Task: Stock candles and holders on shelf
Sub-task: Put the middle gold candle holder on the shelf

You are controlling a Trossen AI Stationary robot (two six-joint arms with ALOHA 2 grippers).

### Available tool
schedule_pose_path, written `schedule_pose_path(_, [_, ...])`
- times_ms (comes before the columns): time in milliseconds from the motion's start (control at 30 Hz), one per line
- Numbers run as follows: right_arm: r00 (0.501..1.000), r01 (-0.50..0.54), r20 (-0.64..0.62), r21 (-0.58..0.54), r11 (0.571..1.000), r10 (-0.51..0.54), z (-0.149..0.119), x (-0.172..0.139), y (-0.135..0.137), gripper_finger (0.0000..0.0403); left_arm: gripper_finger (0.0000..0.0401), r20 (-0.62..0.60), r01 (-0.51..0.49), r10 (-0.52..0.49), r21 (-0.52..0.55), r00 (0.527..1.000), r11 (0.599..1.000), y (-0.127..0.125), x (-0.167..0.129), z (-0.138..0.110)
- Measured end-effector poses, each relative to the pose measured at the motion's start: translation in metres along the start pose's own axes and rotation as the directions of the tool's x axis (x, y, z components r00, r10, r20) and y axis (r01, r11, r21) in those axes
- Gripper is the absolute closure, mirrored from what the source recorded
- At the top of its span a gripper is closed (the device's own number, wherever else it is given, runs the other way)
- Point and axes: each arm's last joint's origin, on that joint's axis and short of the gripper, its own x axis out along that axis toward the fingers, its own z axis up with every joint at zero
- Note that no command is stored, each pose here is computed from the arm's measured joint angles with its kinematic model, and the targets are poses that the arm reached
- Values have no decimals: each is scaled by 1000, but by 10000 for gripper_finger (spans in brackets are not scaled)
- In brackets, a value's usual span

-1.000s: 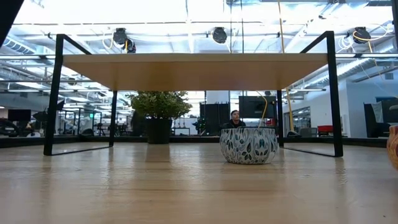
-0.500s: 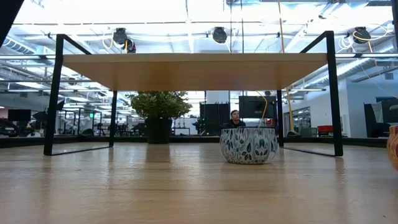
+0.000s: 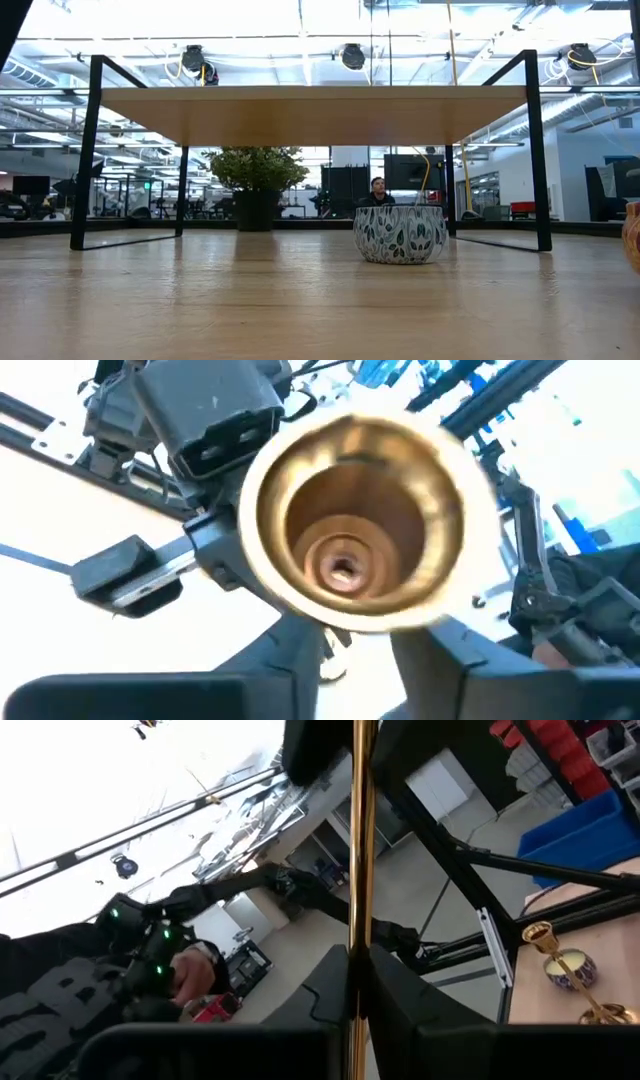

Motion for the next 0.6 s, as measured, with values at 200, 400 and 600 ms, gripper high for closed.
schedule_pose_path(200, [999, 31, 39, 15, 999, -32, 1, -1, 0, 391, 241, -129, -91, 82, -61, 988, 994, -10, -46, -10])
schedule_pose_path(400, [964, 216, 161, 2, 976, -214, 3, -2, -7, 391, 258, -229, -448, 420, -88, 878, 890, -15, -91, -40])
schedule_pose_path(600, [849, 461, 292, 3, 888, -441, 8, -8, -22, 391, 293, -101, -645, 638, -72, 763, 760, -30, -122, -58])
